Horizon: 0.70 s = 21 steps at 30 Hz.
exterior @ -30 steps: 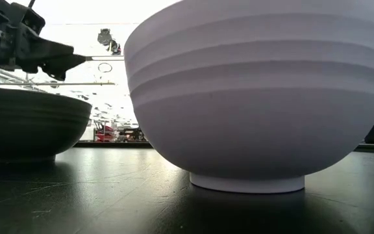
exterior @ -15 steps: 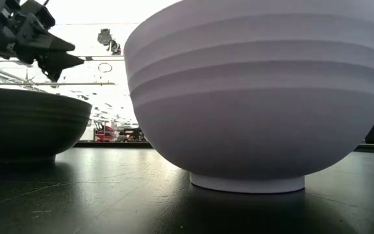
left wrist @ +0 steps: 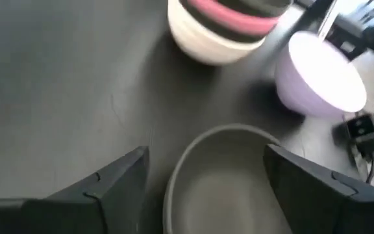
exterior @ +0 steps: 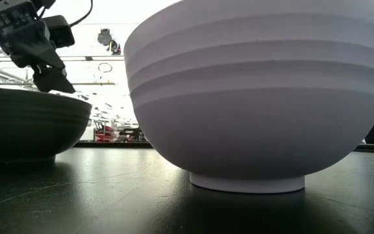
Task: Nest bowls inside each other
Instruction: Stack the black bowl on top of the black bowl
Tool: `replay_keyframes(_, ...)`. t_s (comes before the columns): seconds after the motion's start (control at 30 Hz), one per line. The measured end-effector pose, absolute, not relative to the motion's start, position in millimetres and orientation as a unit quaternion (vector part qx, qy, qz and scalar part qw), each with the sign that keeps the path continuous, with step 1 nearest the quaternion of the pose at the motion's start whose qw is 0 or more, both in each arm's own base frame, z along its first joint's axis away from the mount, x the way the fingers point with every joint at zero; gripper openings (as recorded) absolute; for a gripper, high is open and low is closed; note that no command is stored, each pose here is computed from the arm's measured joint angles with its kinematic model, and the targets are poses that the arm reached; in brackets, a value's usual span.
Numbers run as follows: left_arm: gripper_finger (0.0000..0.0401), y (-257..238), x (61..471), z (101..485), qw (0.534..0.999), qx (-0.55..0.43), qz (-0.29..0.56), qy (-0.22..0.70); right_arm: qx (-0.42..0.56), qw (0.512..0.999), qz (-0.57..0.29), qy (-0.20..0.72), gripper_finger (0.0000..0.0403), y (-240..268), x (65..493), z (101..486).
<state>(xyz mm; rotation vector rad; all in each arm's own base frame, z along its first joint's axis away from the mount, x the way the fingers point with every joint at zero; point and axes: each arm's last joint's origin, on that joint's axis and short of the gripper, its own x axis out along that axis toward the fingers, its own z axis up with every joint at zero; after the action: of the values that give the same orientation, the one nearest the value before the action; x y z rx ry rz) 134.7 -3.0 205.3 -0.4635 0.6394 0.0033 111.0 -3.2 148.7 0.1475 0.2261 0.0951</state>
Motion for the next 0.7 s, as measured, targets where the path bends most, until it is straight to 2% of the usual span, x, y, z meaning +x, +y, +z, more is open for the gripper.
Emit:
replay_keyframes(0.13, 0.0323, -4.3, 140.3, 209.5, 0.897, -0.246, -0.002, 0.367, 0.075, 0.990, 0.047, 0.113, 0.0157, -3.2, 111.0, 148.7)
replay_keyframes(0.37, 0.0312, -4.2, 143.6, 210.8, 0.853, -0.264, 0.032, 0.449, 0.086, 0.989, 0.046, 0.114, 0.0157, -3.2, 111.0, 148.6)
replay_keyframes(0.7, 0.0303, -3.8, 149.9, 200.7, 0.829, -0.260, 0.052, 0.493, 0.088, 0.987, 0.046, 0.128, 0.0157, -3.2, 112.3, 145.9)
